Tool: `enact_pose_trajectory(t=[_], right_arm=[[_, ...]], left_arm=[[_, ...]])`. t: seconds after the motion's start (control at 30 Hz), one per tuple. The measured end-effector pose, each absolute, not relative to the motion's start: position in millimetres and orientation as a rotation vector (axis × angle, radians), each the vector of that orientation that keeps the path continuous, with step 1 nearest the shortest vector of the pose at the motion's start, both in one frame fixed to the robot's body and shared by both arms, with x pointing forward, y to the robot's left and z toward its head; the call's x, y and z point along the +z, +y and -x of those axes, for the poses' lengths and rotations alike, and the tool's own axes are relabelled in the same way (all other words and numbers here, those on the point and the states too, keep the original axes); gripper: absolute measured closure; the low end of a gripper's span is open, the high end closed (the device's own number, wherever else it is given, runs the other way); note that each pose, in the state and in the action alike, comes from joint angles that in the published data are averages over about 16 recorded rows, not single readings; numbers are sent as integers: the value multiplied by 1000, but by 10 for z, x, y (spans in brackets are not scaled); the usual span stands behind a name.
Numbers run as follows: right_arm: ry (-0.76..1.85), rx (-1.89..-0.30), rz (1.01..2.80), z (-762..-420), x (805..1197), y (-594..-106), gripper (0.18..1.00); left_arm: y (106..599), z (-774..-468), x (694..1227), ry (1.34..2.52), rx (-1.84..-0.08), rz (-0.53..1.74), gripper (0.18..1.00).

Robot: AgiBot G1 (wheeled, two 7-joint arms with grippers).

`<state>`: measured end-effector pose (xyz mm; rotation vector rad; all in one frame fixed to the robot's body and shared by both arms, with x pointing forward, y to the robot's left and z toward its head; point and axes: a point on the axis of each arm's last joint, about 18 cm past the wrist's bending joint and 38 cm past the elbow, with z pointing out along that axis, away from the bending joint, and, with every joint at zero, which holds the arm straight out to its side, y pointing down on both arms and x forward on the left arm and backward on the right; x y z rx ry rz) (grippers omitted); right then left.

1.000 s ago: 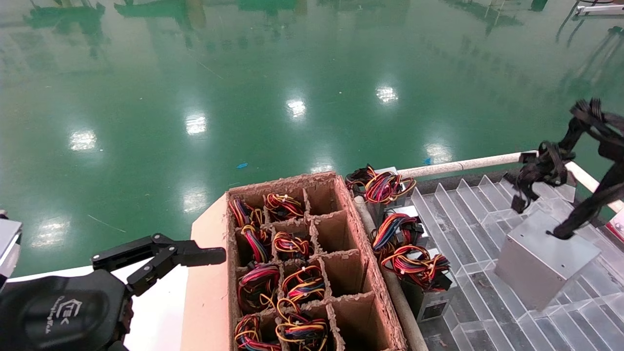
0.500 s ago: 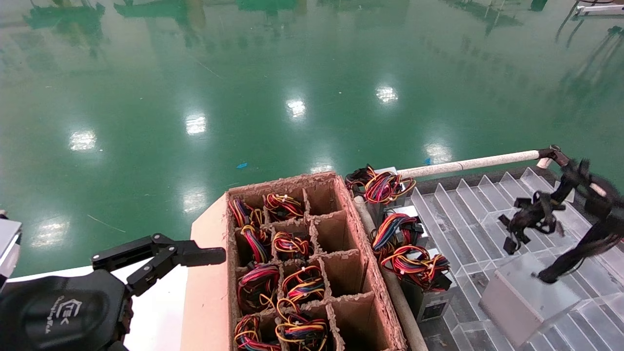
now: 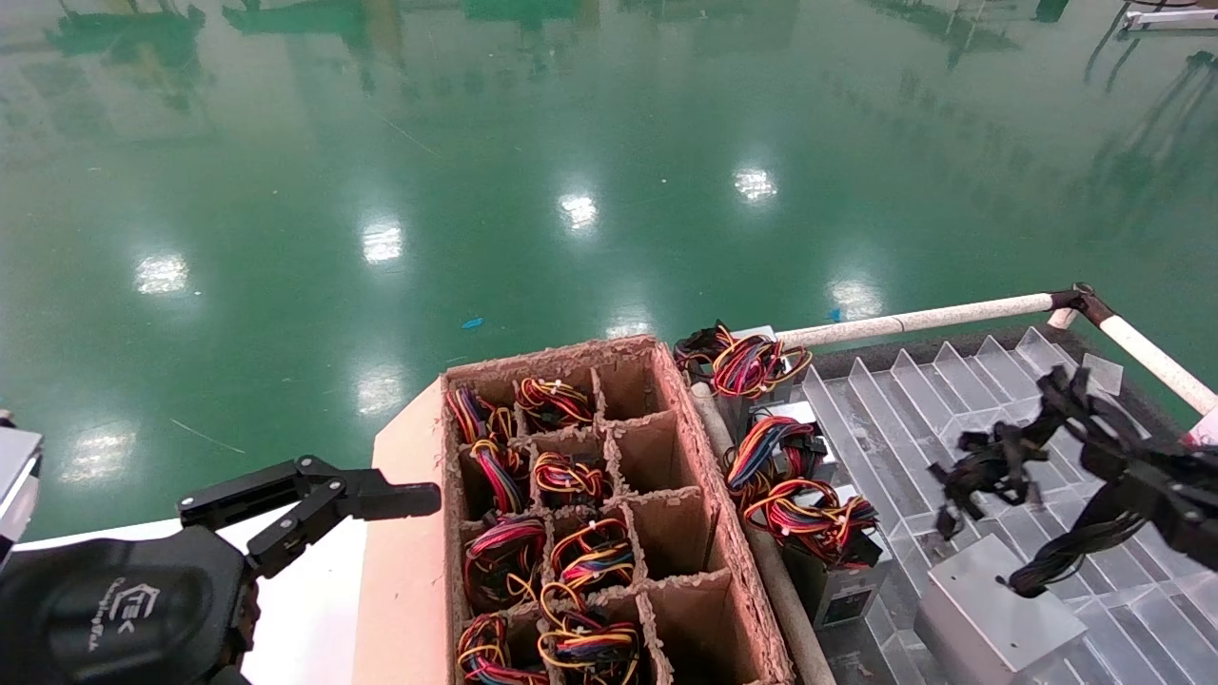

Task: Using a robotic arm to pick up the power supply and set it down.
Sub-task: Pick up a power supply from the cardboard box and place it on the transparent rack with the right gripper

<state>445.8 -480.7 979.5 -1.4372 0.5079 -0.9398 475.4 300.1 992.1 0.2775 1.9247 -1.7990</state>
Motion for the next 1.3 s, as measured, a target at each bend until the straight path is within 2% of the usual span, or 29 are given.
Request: enact_pose_trajectory(t=[0.73,1.3], right_arm=[[503,-822,1454,-4743,9629,-4395,961],[523,-753,1441,-4797,9455,-4348,961]], left_arm=[[3001,-4754,9921,1925,-1799,-278,184],[3001,-4754,9921,1925,-1799,-278,184]])
